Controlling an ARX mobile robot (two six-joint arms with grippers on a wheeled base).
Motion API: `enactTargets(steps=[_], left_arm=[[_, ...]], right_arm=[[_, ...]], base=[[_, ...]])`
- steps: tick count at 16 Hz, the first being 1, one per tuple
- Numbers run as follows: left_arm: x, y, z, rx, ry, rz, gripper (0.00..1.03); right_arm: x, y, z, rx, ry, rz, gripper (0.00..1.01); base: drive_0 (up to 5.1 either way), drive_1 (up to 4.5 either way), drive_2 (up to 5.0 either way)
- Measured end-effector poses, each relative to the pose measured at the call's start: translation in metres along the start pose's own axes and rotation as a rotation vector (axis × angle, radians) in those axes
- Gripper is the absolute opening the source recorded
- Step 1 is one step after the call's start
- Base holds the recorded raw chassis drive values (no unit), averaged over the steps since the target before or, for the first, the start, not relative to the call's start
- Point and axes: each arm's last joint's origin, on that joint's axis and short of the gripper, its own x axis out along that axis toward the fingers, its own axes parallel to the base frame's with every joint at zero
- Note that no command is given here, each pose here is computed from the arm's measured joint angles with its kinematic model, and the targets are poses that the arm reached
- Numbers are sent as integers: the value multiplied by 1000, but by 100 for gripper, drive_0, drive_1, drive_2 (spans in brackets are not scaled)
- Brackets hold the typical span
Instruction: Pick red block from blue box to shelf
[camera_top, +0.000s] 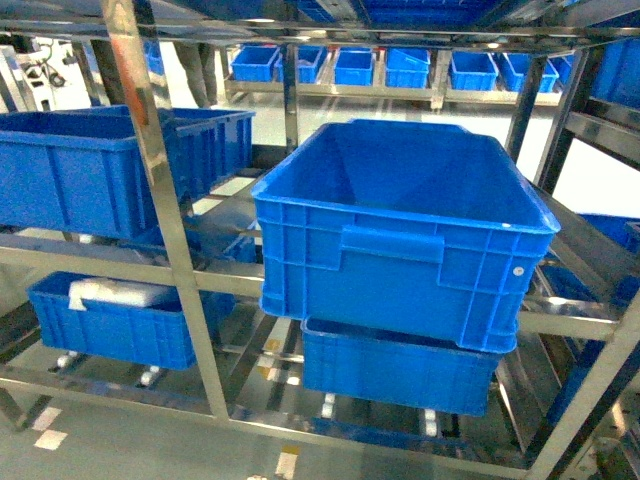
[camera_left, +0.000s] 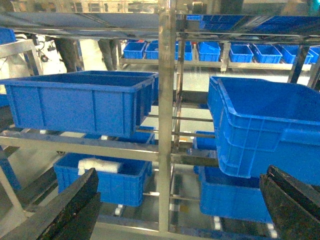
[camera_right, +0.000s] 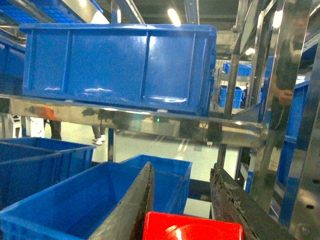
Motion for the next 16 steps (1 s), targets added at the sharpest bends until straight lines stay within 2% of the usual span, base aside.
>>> enactTargets(steps=[6,7,8,16], left_arm=[[0,0,0,0,2,0,98],[0,0,-1,0,6,0,98],[0,0,0,0,2,0,98],[0,0,0,0,3,0,98]], right_arm=[[0,0,0,0,-1,0,28],[1,0,-4,3,23,0,28],[0,0,-1,1,4,0,28],[0,0,-1,1,6,0,28]], base=[[9,421,-403],[9,421,-403],[9,421,-403],[0,0,0]])
